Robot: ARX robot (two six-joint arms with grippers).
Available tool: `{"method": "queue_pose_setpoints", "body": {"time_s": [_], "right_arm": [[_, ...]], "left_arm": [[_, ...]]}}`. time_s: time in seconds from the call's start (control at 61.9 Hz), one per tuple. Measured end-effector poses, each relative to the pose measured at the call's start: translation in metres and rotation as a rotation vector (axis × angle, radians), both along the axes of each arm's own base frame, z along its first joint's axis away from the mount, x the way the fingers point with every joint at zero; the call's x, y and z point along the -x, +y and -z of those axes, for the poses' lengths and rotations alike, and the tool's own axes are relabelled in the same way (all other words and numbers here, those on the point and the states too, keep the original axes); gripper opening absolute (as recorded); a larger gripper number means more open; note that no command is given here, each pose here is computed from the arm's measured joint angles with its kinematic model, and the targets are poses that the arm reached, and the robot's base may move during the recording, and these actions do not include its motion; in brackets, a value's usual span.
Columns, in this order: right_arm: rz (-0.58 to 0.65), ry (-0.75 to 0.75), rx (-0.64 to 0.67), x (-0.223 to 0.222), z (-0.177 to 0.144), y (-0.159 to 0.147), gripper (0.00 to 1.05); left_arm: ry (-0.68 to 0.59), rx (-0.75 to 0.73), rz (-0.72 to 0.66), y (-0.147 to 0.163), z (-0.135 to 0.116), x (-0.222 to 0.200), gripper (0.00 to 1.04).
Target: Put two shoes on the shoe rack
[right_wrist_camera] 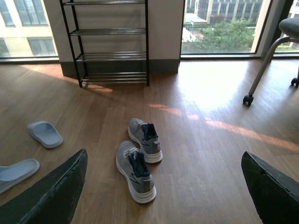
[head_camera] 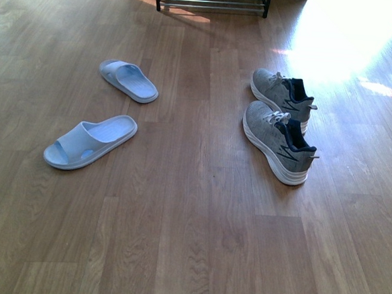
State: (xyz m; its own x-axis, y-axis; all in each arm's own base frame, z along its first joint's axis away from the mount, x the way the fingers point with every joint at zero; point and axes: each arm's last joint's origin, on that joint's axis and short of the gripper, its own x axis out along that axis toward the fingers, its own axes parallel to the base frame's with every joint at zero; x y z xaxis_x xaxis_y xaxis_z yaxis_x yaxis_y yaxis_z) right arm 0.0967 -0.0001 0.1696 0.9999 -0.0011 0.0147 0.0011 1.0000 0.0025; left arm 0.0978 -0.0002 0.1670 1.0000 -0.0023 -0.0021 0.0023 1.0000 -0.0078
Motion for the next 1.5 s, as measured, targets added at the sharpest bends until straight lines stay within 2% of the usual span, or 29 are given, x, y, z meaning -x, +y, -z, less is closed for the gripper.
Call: {"method": "queue_pose_setpoints", "body": {"time_s": [1.503], "right_arm": [[0.000, 0.000, 0.000, 0.0000, 0.0000, 0.0000, 0.96]], "left_arm": [[0.000, 0.000, 0.000, 0.0000, 0.0000, 0.0000, 0.95]]}}
